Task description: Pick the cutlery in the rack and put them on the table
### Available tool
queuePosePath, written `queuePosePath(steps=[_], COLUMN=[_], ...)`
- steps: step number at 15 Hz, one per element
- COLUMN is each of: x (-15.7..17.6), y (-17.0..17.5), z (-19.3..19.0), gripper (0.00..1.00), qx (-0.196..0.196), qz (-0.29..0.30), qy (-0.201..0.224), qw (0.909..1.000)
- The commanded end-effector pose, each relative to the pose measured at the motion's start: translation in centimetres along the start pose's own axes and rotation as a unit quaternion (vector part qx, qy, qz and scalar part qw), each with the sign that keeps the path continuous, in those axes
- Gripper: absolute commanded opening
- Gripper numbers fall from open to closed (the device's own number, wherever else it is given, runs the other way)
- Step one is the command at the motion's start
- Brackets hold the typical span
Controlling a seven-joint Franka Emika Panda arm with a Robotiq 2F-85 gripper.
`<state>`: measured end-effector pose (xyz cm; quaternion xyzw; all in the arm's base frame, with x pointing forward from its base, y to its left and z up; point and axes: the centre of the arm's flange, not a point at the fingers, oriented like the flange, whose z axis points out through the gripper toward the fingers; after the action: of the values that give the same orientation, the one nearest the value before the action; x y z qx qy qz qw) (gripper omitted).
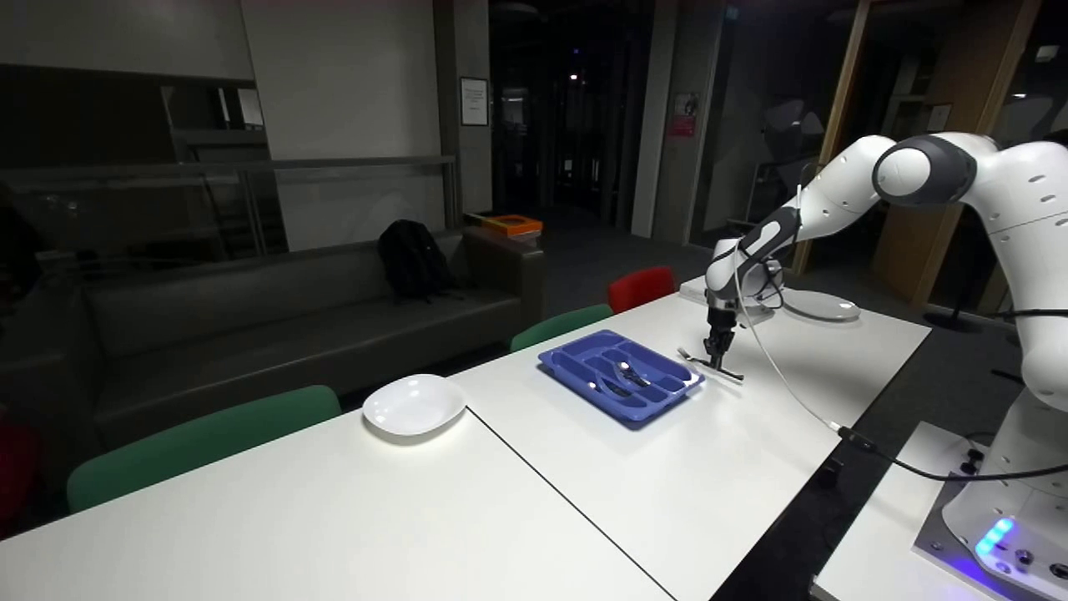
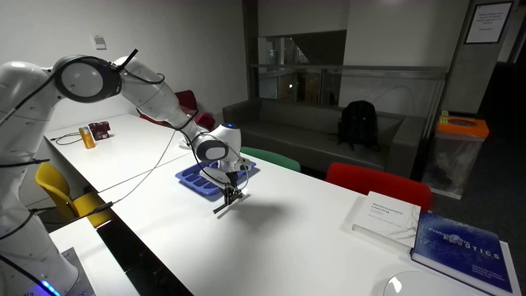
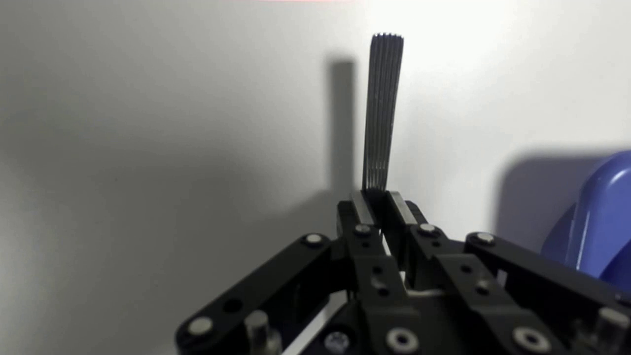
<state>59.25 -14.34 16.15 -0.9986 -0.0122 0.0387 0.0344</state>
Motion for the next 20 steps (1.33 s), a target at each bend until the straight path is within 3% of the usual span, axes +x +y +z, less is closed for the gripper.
queuePosePath(steps=[1,2,3,5,12,17,20], x=[0.6,0.6,0.6,0.7,1.1,1.4,2.1], y=[0.7,0.7,0.7,0.8,-0.1,-3.1,-6.9], z=[0.3,0.5,0.6,0.5,-2.7,-8.4,-11.4], gripper=[0.03,0.03,0.37,0.44,0.96,1.0,1.0], qx=[0.001,0.002,0.002,0.002,0.007,0.002,0.0], qz=[-0.006,-0.005,-0.005,-0.003,0.001,0.015,0.061], qy=[0.0,-0.001,-0.003,-0.002,0.017,0.052,0.077], qw=[1.0,1.0,1.0,1.0,0.9998,0.9985,0.9952])
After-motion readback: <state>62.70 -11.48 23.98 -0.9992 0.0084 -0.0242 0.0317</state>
